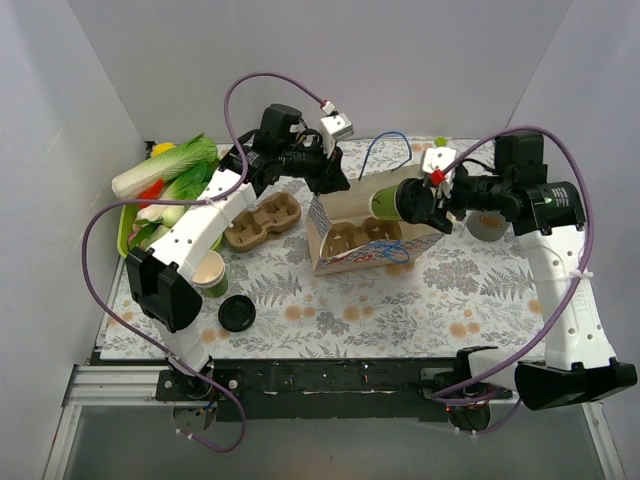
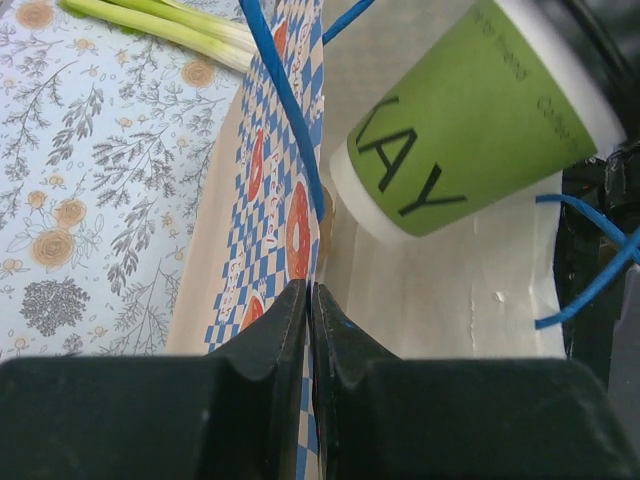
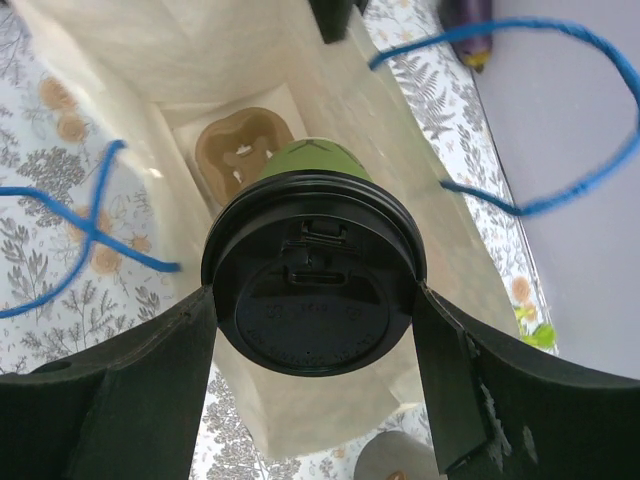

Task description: Pack the takeout coffee

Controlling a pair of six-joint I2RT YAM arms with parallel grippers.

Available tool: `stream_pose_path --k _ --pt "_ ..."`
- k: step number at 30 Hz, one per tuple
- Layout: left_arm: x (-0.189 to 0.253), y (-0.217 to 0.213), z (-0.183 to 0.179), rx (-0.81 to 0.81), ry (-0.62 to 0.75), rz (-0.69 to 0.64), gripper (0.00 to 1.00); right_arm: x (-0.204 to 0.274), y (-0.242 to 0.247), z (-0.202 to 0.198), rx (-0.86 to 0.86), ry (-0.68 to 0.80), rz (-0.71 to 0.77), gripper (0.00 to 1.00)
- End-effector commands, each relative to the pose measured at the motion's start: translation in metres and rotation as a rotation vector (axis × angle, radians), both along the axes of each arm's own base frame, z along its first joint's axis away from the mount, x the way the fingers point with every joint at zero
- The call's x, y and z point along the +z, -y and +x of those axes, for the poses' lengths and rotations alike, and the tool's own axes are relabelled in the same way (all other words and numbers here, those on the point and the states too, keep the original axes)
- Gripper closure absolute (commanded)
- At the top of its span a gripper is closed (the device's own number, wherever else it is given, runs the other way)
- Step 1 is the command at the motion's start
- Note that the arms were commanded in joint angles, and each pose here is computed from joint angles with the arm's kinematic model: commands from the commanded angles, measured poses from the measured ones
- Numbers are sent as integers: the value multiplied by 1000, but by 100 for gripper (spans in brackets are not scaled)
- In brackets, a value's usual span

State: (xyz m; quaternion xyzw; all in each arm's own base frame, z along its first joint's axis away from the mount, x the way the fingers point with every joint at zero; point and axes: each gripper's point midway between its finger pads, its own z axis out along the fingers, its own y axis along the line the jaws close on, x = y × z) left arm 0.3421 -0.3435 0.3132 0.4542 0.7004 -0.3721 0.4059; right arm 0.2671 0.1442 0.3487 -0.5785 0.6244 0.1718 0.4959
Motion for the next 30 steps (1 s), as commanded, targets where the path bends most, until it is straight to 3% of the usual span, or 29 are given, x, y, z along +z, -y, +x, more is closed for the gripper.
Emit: stream_pose_path --k 1,7,22,30 --pt "42 -7 -27 -46 74 -77 94 0 -12 -11 80 101 -116 42" --pt "45 -6 -41 -80 79 -94 100 -12 -31 -19 122 133 -198 43" --pt "41 -13 -64 -66 121 -101 100 -55 -52 -48 235 158 -391 47" --pt "40 -16 -78 -59 158 -99 100 -82 -45 -72 249 89 -461 49"
